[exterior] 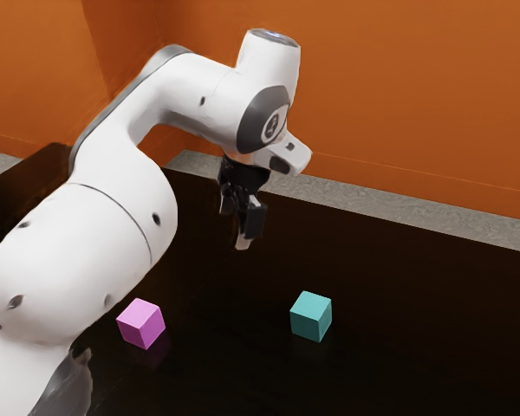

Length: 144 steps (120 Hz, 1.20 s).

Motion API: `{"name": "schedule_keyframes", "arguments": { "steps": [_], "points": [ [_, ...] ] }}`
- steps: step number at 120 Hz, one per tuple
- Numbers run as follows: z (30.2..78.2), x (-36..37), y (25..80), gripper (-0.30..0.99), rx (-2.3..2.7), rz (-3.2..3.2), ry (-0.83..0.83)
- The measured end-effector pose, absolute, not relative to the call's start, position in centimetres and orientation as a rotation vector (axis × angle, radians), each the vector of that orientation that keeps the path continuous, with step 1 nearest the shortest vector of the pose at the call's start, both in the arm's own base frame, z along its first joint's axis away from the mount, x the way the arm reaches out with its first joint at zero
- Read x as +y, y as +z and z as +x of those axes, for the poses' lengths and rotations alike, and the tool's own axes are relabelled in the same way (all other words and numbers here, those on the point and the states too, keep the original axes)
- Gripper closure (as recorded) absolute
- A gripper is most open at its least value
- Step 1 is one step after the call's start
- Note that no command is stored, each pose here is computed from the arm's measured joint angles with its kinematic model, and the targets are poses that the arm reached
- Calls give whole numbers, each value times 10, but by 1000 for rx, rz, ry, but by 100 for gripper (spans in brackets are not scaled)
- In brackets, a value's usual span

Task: Pick up the blue block with one arm, and put the blue block on the pink block with one arm

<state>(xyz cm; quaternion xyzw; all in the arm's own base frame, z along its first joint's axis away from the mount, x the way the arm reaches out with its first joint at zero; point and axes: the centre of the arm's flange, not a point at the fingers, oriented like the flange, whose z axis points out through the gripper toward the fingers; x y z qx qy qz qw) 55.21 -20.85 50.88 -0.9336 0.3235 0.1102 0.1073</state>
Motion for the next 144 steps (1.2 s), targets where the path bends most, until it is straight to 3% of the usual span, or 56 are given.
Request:
{"name": "schedule_keyframes", "arguments": {
  "steps": [31, 61, 87, 144],
  "points": [
    [594, -258, 408, 0, 1517, -2740, 181],
    [600, -268, 324, 0, 1984, -2534, 20],
    [613, -265, 311, 0, 2217, -2261, -123],
    [621, -257, 277, 0, 2493, -1917, -167]
  ]
}}
